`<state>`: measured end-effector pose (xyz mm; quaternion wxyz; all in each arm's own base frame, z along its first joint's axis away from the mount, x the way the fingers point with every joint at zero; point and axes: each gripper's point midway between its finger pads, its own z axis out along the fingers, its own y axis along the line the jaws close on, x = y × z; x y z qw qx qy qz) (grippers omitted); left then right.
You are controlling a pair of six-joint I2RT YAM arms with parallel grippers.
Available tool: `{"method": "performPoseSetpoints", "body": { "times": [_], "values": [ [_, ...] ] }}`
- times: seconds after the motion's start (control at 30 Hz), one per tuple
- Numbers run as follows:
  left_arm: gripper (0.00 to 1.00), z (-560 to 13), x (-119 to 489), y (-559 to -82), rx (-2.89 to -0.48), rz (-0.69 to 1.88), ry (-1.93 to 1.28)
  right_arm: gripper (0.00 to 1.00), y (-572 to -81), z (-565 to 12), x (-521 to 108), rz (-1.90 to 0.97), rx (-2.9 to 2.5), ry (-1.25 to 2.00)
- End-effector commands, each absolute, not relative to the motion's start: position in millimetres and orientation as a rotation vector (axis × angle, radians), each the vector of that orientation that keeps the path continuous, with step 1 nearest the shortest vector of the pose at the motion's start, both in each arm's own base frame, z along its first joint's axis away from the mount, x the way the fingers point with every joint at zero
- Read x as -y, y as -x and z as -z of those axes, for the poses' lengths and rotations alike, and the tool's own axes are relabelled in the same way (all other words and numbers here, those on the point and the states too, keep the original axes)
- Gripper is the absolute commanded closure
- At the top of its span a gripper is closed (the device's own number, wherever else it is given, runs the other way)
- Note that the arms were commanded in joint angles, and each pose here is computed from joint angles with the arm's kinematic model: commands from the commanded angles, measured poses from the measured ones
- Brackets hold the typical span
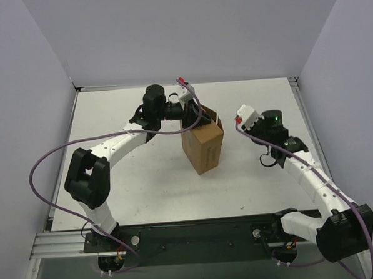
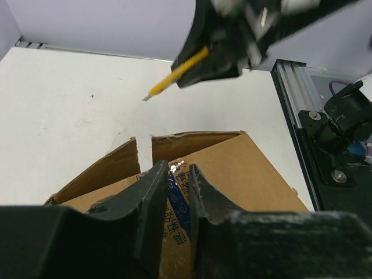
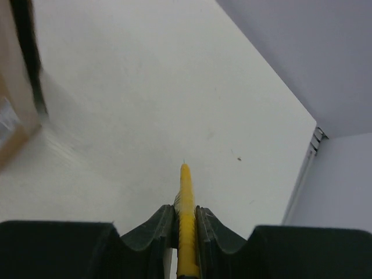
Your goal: Unpack the express box
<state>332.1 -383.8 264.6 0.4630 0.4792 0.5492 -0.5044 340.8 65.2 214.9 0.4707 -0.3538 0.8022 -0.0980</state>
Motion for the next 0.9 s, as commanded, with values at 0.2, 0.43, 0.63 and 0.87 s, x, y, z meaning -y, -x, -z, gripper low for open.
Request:
{"method": "performPoseSetpoints", "body": {
  "times": [0.2,0.43,0.63,0.87],
  "values": [
    [0.67,-229,348,-355,-1.665,1.376,-0.980,1.00,-358,-159,-31,0.754,-1.449,1.274],
    [0.66,-240,344,-353,-1.639,1.394,-0.975,0.64,-313,-67,-26,0.681,-1.557,1.452],
    [0.61,-264,336,-353,-1.576,1.394,-0.967,0.24,-274,-44,-13,0.539,-1.866,1.384],
    [0.52,-306,337,-350,-1.493,1.403,-0.976,0.02,-212,-107,-55,0.029,-2.051,1.250]
  ]
}}
